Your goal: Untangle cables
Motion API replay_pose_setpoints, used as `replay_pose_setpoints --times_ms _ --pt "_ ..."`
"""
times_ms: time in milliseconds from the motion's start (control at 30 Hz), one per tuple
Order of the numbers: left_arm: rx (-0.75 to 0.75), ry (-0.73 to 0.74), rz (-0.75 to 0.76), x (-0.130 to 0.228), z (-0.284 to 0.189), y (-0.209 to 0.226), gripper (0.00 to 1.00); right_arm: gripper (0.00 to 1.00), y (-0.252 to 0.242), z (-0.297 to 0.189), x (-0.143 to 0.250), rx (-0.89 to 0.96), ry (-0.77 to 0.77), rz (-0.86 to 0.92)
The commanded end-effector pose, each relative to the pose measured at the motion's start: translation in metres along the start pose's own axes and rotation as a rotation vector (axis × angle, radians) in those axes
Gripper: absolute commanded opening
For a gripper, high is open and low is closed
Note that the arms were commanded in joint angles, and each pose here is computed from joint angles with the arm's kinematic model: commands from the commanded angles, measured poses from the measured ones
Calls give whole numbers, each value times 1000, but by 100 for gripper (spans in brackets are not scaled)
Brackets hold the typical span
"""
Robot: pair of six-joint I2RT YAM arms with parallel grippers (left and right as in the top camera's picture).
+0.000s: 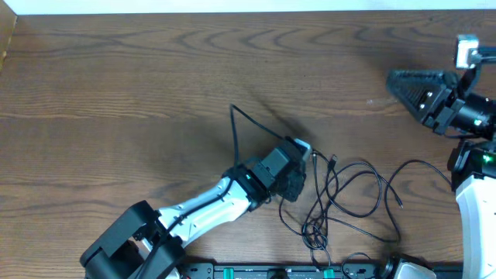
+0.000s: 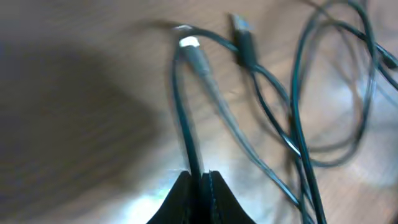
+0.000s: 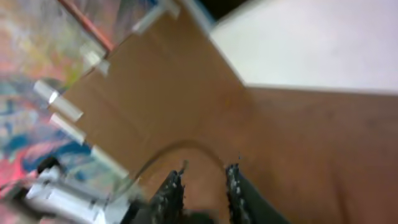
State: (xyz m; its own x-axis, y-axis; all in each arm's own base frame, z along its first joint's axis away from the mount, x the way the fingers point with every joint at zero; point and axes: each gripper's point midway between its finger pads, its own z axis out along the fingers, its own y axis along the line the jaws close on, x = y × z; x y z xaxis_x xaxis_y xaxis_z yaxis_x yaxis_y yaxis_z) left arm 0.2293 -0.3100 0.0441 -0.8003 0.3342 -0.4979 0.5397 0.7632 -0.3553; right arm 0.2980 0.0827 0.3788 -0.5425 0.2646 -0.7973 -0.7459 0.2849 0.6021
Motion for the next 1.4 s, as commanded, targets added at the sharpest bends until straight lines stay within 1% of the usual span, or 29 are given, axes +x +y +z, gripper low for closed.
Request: replay_pose_setpoints --times_ms 0,33,167,233,267,400,533,567,633,667,767,867,1000,1067,1167,1233,1300,1367 --pt "-58 -80 -29 -26 -13 22 8 34 -1 4 30 -54 89 -21" --pt "-61 -97 -38 -31 -17 25 8 40 -5 4 34 -55 90 -19" --pt "-73 -240 -83 -76 -54 42 8 45 -24 5 50 -40 69 16" --pt "-84 -339 -100 -103 -83 53 8 51 -36 5 55 -25 53 28" --pt "-93 -418 -117 -121 -108 61 7 52 -45 5 58 -18 48 48" --pt "-103 -579 -132 -151 -164 70 8 51 -61 14 66 -30 62 111" --pt "-68 -761 -92 -176 -216 55 8 50 -65 41 88 -94 130 183" --pt "-56 -802 -81 -181 -227 50 8 51 -65 49 94 -110 147 196" --pt "-33 -860 -70 -186 -245 42 7 58 -63 62 106 -142 178 193" --pt "-23 -875 -75 -187 -250 40 8 62 -63 70 112 -159 195 185" --pt "8 -868 -81 -185 -252 34 8 68 -73 91 134 -169 223 186" --pt "42 -854 -69 -183 -251 28 8 70 -92 105 159 -127 244 192" --pt "42 -853 -69 -183 -250 28 7 73 -109 124 200 -56 310 204" --pt "42 -853 -69 -183 -250 28 8 77 -108 134 217 -45 348 196" --pt "42 -853 -70 -183 -250 28 8 84 -99 150 236 -44 392 179" --pt "41 -852 -69 -183 -250 29 8 84 -103 160 252 19 421 182" --pt "41 -852 -70 -183 -250 29 8 81 -108 163 268 84 455 183" --pt "41 -852 -70 -183 -250 29 8 77 -106 165 282 105 495 179"
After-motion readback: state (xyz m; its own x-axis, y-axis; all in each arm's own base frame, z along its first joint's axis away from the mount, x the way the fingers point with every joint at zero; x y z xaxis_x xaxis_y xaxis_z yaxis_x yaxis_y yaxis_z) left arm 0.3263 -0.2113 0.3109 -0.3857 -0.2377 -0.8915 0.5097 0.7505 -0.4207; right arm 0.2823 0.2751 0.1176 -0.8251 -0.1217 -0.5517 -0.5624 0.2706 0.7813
